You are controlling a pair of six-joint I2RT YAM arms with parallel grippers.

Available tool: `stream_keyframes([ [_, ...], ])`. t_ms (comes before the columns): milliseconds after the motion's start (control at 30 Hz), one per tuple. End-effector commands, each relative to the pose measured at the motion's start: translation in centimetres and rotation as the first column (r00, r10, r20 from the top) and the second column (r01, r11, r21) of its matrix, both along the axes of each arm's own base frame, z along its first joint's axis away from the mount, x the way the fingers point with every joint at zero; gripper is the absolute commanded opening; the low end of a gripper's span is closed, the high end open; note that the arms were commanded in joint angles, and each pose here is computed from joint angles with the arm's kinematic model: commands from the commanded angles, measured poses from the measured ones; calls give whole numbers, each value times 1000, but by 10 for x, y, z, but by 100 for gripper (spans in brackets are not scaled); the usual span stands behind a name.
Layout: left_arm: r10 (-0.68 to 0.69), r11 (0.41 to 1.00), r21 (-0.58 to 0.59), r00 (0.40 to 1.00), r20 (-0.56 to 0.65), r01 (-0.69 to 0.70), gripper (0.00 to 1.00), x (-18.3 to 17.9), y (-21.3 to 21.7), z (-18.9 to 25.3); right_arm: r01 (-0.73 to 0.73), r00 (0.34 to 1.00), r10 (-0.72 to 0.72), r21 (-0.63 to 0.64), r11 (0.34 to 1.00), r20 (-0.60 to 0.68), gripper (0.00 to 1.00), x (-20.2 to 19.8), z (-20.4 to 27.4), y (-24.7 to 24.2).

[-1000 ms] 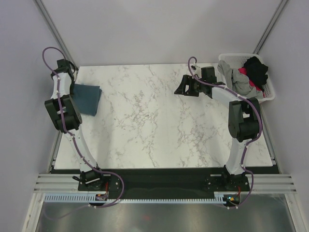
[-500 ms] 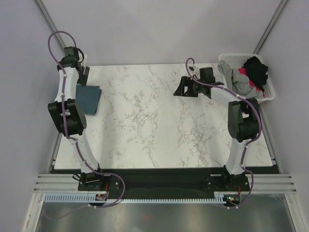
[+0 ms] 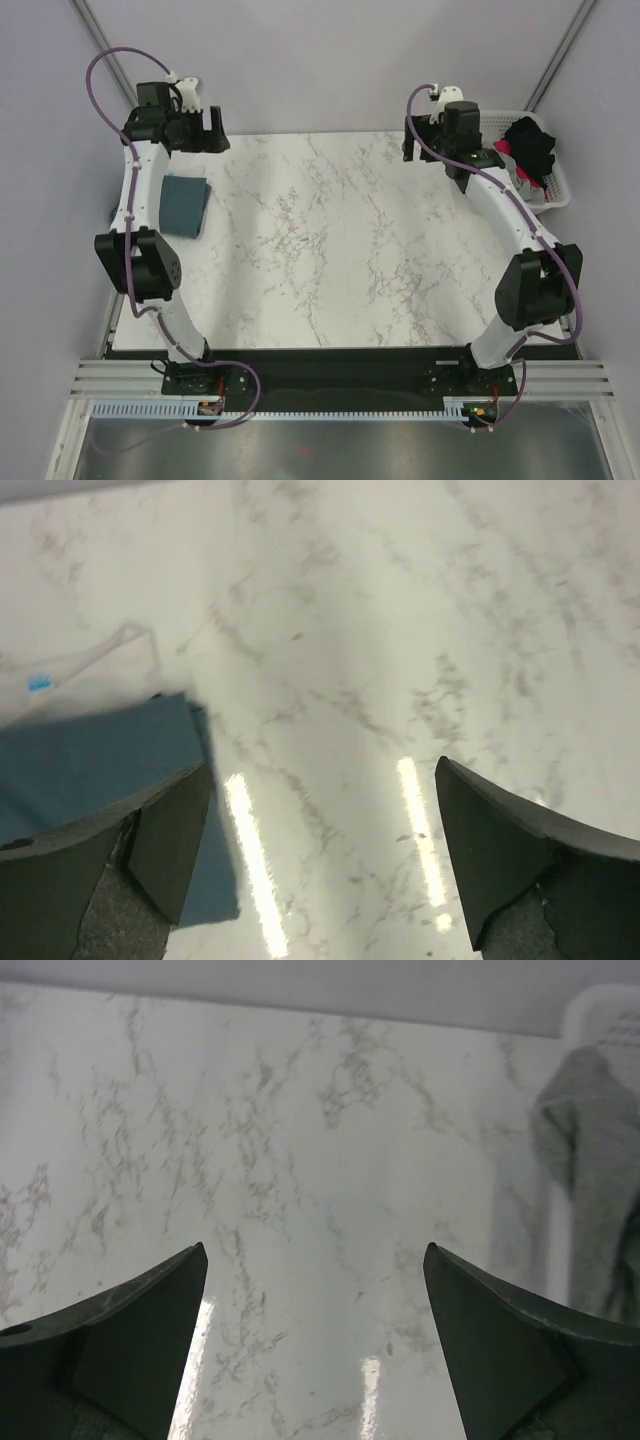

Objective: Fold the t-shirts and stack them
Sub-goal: Neatly place the folded tshirt to the corner

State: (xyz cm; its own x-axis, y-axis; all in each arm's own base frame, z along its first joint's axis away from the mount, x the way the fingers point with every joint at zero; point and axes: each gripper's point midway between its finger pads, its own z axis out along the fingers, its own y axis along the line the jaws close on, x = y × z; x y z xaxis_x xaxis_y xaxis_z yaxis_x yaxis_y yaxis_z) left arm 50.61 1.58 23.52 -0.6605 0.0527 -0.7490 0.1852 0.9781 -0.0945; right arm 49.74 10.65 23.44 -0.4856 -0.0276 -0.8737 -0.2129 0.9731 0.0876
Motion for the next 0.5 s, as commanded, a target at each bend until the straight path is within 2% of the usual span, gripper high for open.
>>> stream_keyframes([
  [0,-145,969,-157,957,250,188,100,-11,-71,93,269,962,-257,-151,951,98,98,-4,31,-62],
  [67,-137,976,-130,959,248,173,100,-13,-80,87,329,943,-314,-179,927,109,98,-16,32,-76],
  [200,-140,978,-126,969,202,167,100,-18,-96,65,360,933,-349,-234,903,90,98,-36,34,-89],
  [300,-95,983,-136,978,186,121,100,-20,-92,64,393,918,-392,-277,877,63,98,-46,36,-100],
  [467,-64,996,-46,974,219,76,100,-20,-79,73,403,913,-405,-285,870,53,98,-52,35,-103],
])
